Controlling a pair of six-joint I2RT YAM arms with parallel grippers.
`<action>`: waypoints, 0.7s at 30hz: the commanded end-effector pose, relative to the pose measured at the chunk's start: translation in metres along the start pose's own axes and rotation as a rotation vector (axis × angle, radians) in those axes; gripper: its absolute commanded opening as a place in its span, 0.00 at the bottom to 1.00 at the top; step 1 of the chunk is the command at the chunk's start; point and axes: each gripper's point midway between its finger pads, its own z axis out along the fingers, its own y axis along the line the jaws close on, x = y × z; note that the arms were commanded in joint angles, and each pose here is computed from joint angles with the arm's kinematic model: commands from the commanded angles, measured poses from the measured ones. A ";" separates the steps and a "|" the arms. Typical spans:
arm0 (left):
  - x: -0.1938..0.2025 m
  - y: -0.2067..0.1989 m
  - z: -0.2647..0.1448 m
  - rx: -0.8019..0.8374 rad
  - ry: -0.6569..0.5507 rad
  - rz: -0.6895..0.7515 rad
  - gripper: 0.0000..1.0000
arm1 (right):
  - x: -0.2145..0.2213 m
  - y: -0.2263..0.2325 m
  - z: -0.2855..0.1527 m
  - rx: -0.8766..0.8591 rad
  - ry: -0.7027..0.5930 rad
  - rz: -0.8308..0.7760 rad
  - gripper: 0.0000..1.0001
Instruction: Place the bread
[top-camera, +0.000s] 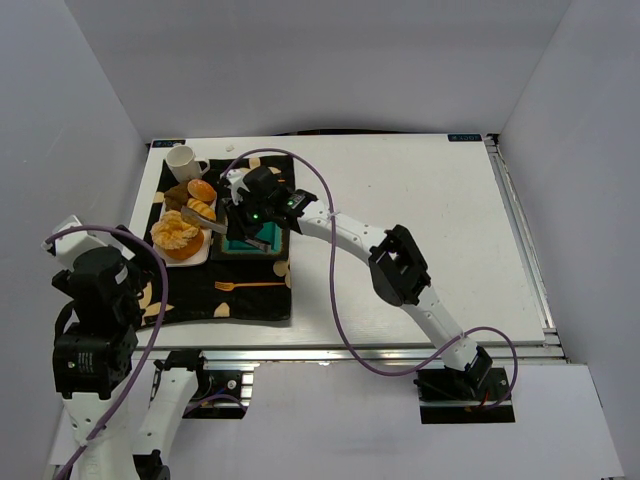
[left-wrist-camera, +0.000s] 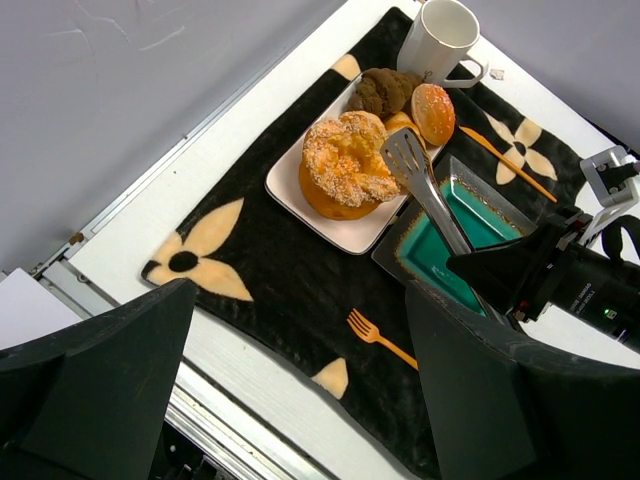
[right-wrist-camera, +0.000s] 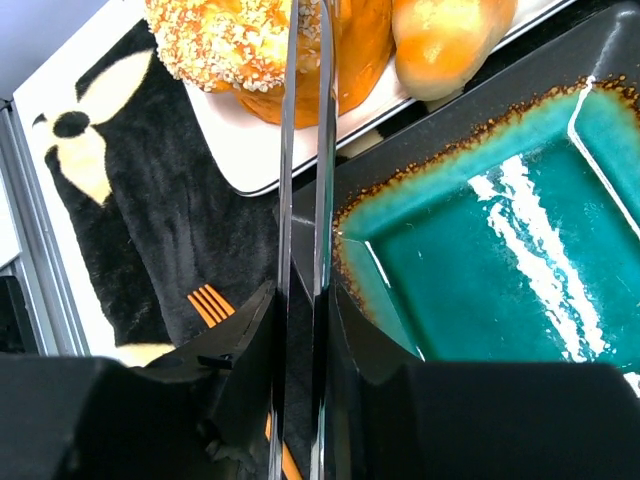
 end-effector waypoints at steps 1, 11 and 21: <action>0.001 0.005 -0.001 -0.014 -0.006 0.010 0.98 | -0.032 0.020 -0.011 -0.073 -0.074 -0.025 0.09; 0.002 0.007 -0.006 -0.008 -0.014 -0.006 0.98 | -0.072 0.058 -0.038 -0.191 -0.170 0.018 0.00; -0.002 0.011 -0.010 -0.013 -0.034 -0.016 0.98 | -0.107 0.086 -0.065 -0.265 -0.277 0.100 0.00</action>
